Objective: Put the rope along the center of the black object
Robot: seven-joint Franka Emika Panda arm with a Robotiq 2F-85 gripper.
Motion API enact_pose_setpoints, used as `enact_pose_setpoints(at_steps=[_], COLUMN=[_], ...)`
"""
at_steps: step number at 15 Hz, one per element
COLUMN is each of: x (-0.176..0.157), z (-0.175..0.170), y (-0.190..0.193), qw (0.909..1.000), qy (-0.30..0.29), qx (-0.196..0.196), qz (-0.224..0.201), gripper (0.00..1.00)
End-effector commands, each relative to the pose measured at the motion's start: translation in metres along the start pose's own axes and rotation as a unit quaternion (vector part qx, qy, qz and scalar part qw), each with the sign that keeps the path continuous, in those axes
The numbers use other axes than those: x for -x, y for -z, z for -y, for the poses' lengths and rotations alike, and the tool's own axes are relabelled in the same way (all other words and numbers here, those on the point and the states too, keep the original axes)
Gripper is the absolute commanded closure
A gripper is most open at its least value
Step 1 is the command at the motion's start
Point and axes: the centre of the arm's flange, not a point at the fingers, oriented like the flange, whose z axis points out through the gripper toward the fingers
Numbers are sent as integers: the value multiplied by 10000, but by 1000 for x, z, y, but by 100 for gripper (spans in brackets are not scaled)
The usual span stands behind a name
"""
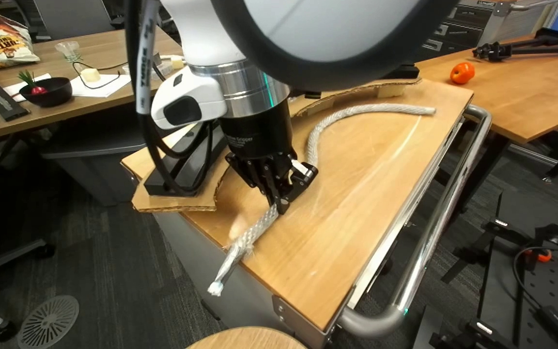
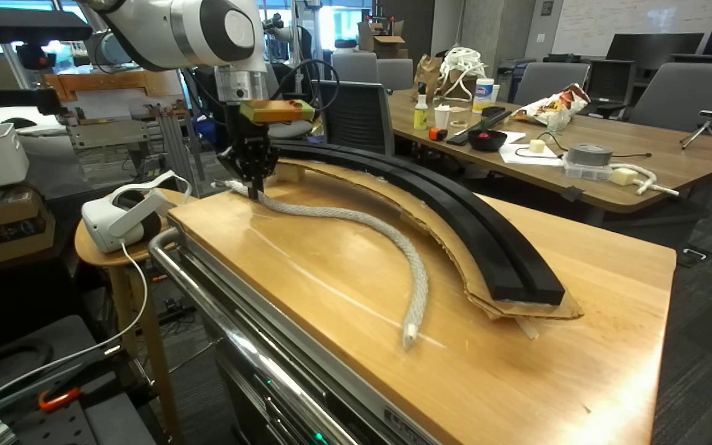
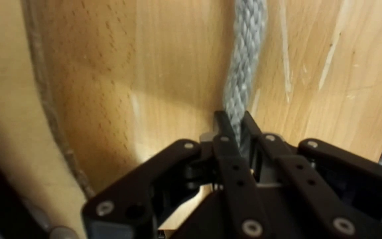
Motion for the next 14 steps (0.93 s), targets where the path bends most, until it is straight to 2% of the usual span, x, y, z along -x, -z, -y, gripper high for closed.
enact_pose_setpoints(at_steps=[1,4,5,7,9,12,14], x=[7,16,32,43,60,82,95], z=[19,24,72,91,117,158,182], y=[53,107,92,105,101,71,61], qw=[9962,9869,9824,9737,9695,9652,9630], qy=[45,124,138,169,185,-300,-561], qx=[842,1586,1835,2226,2347,2402,2463], qz=[218,285,304,451,689,991,938], gripper=[97,97,97,97,97,97,97])
